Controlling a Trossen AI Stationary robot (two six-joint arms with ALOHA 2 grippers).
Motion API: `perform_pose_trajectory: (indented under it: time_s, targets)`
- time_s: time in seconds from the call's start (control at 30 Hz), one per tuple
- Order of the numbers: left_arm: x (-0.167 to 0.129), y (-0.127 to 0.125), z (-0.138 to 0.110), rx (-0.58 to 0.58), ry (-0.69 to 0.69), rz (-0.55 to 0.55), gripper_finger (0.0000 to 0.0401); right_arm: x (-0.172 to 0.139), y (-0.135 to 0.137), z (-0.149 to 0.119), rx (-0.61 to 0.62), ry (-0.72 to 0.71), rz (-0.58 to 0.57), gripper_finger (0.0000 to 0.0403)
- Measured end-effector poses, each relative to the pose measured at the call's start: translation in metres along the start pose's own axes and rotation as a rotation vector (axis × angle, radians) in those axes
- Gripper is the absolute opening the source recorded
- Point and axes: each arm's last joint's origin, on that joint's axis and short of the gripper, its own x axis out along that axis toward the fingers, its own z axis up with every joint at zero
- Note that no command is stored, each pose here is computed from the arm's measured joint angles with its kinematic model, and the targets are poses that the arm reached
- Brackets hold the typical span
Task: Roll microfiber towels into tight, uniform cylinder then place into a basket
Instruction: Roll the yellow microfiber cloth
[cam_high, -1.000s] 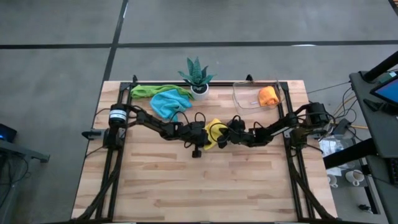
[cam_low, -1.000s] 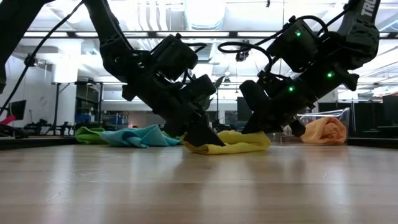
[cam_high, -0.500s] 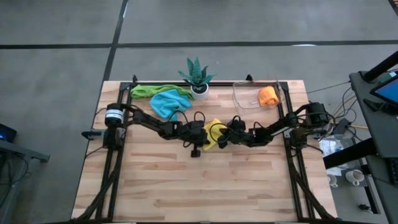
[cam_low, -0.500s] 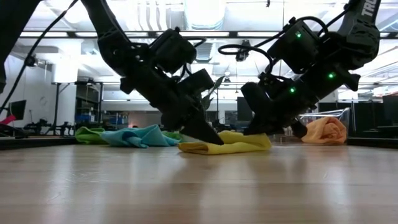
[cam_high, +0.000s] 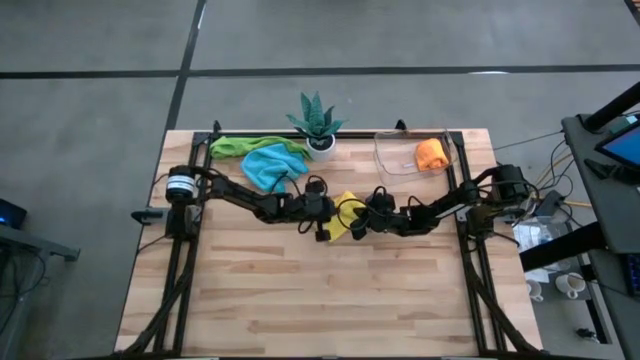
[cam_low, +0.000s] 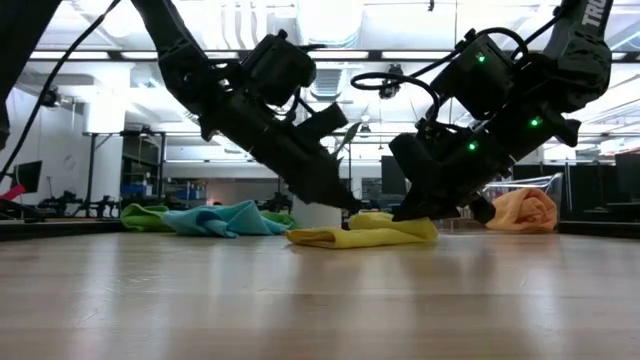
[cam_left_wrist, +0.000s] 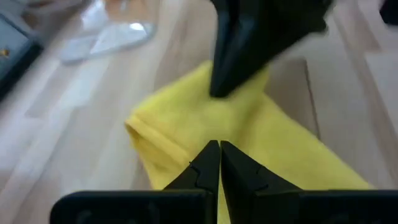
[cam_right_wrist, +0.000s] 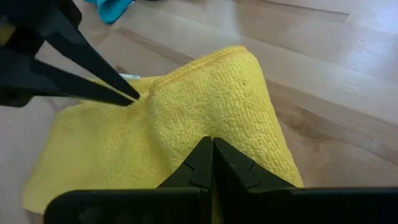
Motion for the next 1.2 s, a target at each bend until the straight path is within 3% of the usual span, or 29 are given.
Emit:
perform_pose_trajectory:
  time_s: [0.13,0.3,0.5,0.93,1.2]
  targets:
    - [0.005,-0.001,0.001,-0.013,-0.059,-0.001,0.0000,0.000,0.000,0.000,0.000,-0.001,0.001,0.0009]
    - [0.020,-0.007,-0.008,0.001,-0.027,-0.065,0.0000,0.000,0.000,0.000,0.004,-0.005,0.005,0.0009]
    - [0.030,0.000,-0.013,0.020,0.001,0.042,0.0000,0.000,0.001,0.000,-0.005,-0.005,0.005,0.0009]
    - [0.028,0.006,-0.010,0.015,0.000,0.071,0.0000,0.000,-0.001,-0.001,-0.021,0.004,-0.002,0.0009]
    - [0.021,0.013,-0.003,0.036,0.021,0.159,0.0000,-0.001,0.000,-0.002,-0.022,0.005,0.001,0.0009]
